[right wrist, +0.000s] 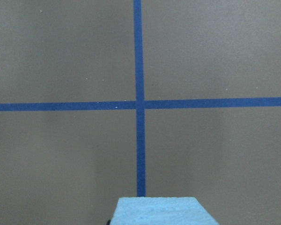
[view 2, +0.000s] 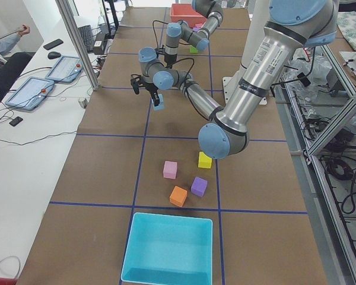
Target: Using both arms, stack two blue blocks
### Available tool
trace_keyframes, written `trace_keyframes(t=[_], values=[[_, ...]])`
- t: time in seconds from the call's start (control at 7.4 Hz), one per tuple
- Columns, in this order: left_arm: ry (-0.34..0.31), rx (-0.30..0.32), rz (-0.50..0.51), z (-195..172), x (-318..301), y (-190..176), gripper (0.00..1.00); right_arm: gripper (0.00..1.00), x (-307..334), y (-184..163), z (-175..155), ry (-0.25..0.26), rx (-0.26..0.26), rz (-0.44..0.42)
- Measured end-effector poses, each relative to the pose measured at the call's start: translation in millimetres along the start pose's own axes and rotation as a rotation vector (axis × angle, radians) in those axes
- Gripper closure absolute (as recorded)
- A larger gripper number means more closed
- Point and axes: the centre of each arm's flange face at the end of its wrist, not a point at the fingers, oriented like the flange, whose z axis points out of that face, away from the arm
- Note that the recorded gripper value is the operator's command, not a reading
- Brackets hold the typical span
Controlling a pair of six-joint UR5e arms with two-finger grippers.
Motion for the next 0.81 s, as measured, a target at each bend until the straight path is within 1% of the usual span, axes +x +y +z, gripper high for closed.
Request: trace_keyframes(t=[0.14, 0.27, 0.41, 0.54, 0.81], values=[[0.009, 0.000, -0.014, -3.0, 7.9, 2.7, 0.45, 0.33, -10.3, 8.1, 10.8, 0.015, 0.002, 0.005], [0.012, -0.001, -0.023, -6.0, 15.2, 4.8, 0.45, 0.29, -14.3, 15.2, 22.0, 0.031, 0.002, 0.003], [0.010, -0.002, -0.032, -9.6, 23.2, 6.8, 0.46, 0.20, -14.5, 20.2, 31.9, 0.046, -0.002, -0.002], [0.007, -0.003, -0.036, -12.2, 29.5, 8.9, 0.46, 0.02, -13.1, 22.9, 37.9, 0.056, -0.005, -0.009], [0.007, -0.010, -0.035, -11.9, 39.9, 14.2, 0.45, 0.00, -8.8, 25.6, 47.4, 0.073, -0.012, -0.046]])
